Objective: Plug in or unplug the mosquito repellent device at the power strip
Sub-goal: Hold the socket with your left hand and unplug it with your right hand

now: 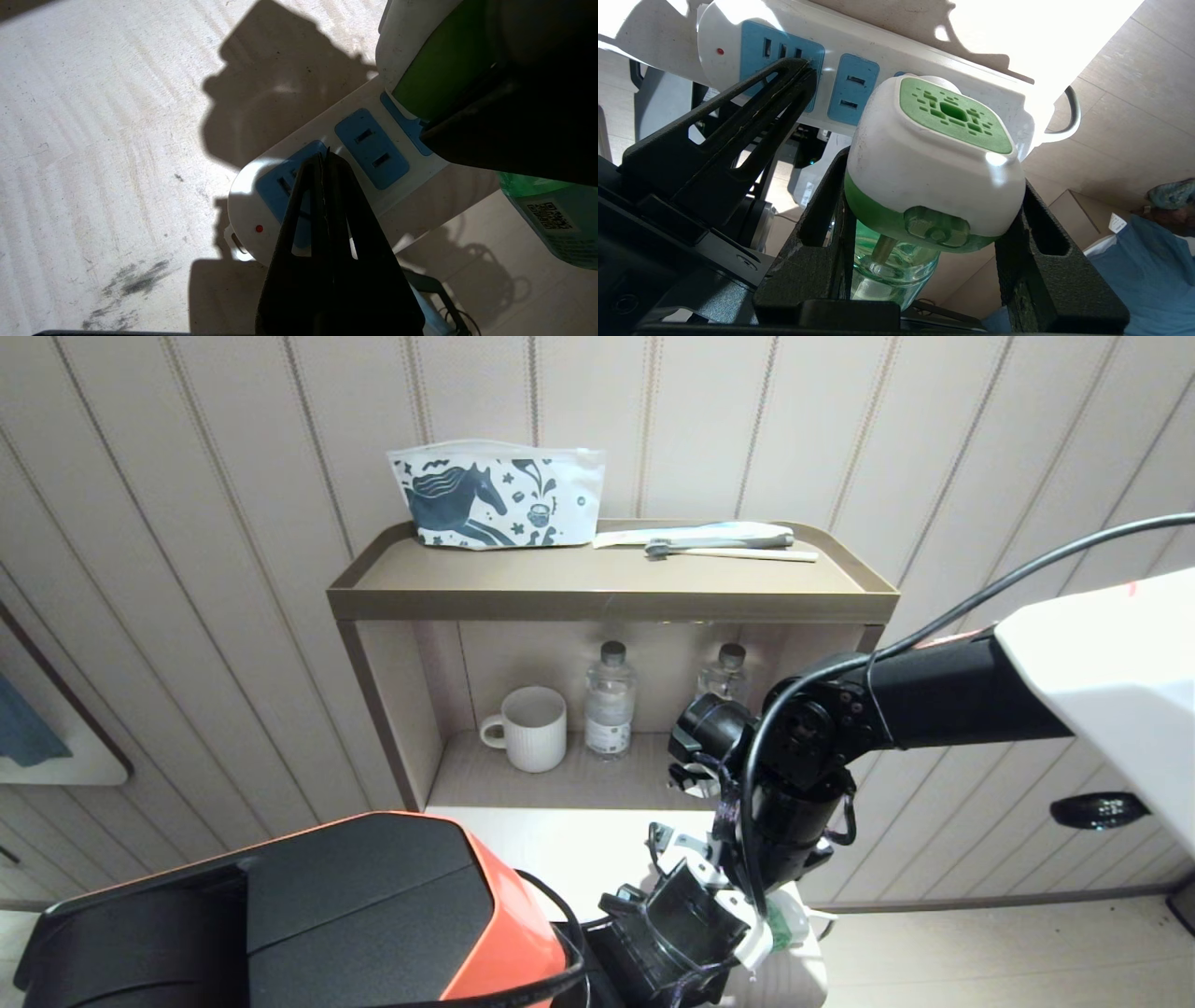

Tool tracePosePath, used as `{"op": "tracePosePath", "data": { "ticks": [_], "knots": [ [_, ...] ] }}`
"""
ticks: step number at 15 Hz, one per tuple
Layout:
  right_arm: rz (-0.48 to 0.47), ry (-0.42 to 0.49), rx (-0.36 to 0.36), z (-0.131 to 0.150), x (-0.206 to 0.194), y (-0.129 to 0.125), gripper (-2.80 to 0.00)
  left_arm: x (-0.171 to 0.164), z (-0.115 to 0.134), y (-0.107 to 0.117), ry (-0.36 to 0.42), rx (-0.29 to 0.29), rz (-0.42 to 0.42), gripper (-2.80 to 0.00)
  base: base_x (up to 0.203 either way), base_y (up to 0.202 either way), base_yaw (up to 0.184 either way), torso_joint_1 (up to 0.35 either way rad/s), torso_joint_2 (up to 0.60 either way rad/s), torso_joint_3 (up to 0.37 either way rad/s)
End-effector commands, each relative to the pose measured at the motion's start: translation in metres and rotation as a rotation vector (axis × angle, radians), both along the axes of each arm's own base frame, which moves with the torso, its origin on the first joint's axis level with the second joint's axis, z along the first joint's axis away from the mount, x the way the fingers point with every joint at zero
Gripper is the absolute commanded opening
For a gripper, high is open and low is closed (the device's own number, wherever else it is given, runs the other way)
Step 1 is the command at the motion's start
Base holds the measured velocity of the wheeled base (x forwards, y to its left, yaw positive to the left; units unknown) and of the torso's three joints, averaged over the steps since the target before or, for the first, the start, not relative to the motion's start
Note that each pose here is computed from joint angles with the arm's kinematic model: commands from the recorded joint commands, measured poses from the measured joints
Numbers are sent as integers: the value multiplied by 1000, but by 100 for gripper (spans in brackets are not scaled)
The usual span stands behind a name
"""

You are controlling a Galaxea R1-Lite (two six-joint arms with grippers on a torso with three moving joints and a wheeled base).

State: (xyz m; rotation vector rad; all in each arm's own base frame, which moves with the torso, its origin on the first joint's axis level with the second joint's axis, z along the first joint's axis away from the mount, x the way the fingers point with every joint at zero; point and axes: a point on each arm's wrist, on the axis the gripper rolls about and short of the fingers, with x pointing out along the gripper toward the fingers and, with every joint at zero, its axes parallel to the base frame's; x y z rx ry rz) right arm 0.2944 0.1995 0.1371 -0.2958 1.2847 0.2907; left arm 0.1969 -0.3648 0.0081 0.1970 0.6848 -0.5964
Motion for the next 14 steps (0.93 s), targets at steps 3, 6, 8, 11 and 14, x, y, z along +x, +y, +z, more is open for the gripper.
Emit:
{"op": "tracePosePath", "data": {
  "ticks": [3, 6, 8, 11, 14],
  "knots": [
    [-1, -15, 12, 8, -2, -1, -280, 0, -6, 0, 6, 12, 3, -280, 0, 0, 0, 0, 0, 0],
    [-3, -18, 18, 10, -3, -3, -280, 0, -7, 0, 6, 13, 3, -280, 0, 0, 0, 0, 0, 0],
    [-4, -20, 19, 10, -3, -3, -280, 0, -9, 0, 8, 16, 3, -280, 0, 0, 0, 0, 0, 0],
    [-7, -13, 15, 8, -2, -4, -280, 1, -10, 0, 10, 18, 5, -280, 0, 0, 0, 0, 0, 0],
    [-11, 5, 7, 3, -2, -5, -280, 3, -15, 2, 1, 9, 14, -280, 0, 0, 0, 0, 0, 0]
  ]
}}
